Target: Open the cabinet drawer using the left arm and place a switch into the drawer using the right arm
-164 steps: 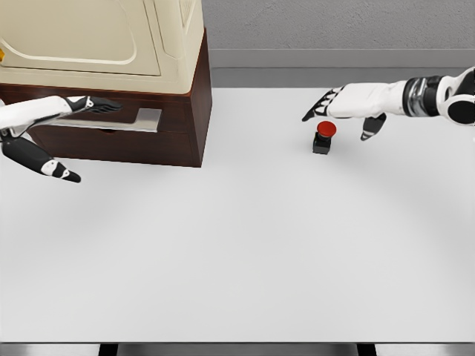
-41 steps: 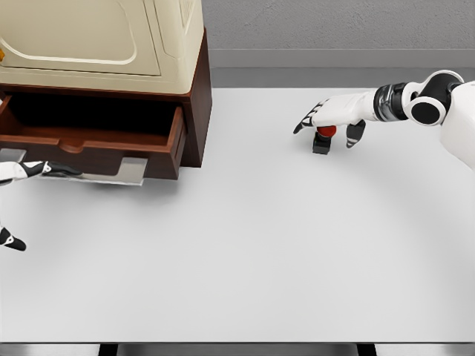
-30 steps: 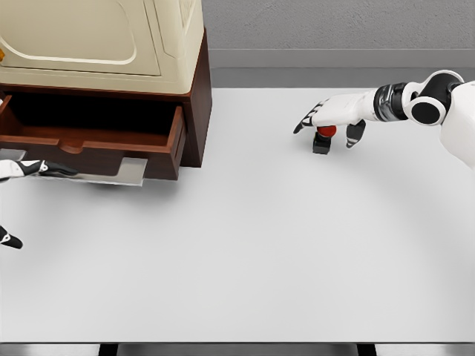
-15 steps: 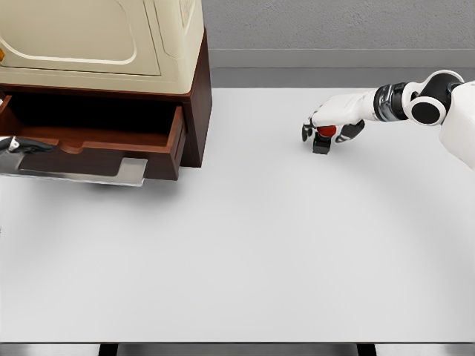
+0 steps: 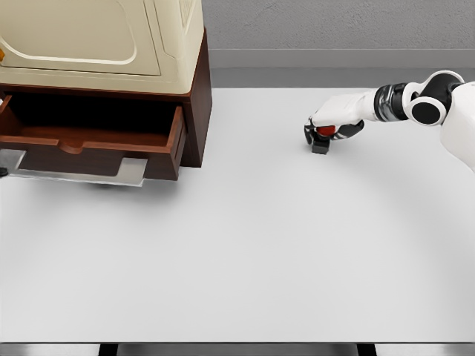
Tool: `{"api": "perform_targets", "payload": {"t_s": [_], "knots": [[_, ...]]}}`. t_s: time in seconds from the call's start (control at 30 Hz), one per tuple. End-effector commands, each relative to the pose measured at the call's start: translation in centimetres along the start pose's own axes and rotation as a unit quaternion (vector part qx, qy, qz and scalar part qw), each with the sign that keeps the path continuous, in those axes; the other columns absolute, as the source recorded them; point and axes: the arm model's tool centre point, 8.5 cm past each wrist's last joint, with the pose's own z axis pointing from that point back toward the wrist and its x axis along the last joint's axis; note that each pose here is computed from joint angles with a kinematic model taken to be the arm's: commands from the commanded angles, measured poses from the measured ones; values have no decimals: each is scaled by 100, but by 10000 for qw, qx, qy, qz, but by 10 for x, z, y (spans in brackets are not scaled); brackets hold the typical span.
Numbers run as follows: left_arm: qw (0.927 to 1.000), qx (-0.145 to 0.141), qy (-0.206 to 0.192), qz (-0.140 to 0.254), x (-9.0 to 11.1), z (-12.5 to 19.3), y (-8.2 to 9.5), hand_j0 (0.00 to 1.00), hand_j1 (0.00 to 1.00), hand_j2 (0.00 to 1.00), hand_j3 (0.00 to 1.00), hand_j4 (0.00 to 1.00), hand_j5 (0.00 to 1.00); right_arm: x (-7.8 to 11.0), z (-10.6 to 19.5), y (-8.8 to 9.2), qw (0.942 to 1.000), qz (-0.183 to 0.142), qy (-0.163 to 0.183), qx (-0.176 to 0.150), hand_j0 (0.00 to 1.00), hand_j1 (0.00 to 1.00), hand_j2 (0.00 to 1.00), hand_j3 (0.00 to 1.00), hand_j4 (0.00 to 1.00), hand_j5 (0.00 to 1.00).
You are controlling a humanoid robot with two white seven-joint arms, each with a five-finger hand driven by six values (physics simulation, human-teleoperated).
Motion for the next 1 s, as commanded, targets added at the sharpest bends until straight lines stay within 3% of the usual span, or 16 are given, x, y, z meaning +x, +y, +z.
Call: {"api": "perform_targets", "payload": {"t_s": [0.0, 0.17, 0.27, 0.4, 0.5, 0.7, 0.87, 0.97], "knots": [[9993, -72, 201, 312, -20, 6, -16, 100, 100, 100, 100, 100, 100, 0, 0, -1, 10000, -31, -3, -27, 48, 48, 48, 48, 48, 48], [9982, -134, 358, 452, -31, 10, -24, 100, 100, 100, 100, 100, 100, -1, 1, -1, 10000, -54, -3, -52, 44, 44, 44, 44, 44, 44], [9978, -337, 471, 311, -34, 9, -31, 100, 100, 100, 100, 100, 100, -1, 2, -2, 10000, -64, -3, -70, 44, 44, 44, 44, 44, 44], [9973, -657, 156, 281, -35, -24, -40, 100, 100, 100, 100, 100, 100, -2, 3, -3, 9999, -76, -1, -96, 43, 43, 43, 43, 43, 43], [9947, -983, -255, 169, -24, -55, -51, 100, 100, 100, 100, 100, 100, -2, 4, -5, 9999, -86, -2, -141, 41, 41, 41, 41, 41, 41], [9904, -1190, -695, 126, -14, -88, -58, 100, 100, 100, 100, 100, 100, 1, 5, -15, 9992, -180, -110, -348, 41, 41, 41, 41, 41, 41], [9853, -1297, -1113, 76, -3, -118, -59, 100, 100, 100, 100, 100, 100, 21, 4, -36, 9973, 4, -416, -606, 41, 41, 41, 41, 41, 41], [9833, -1349, -1221, 80, 0, -125, -61, 100, 100, 100, 100, 100, 100, 38, 8, -49, 9949, 285, -609, -748, 41, 41, 41, 41, 41, 41]]}}
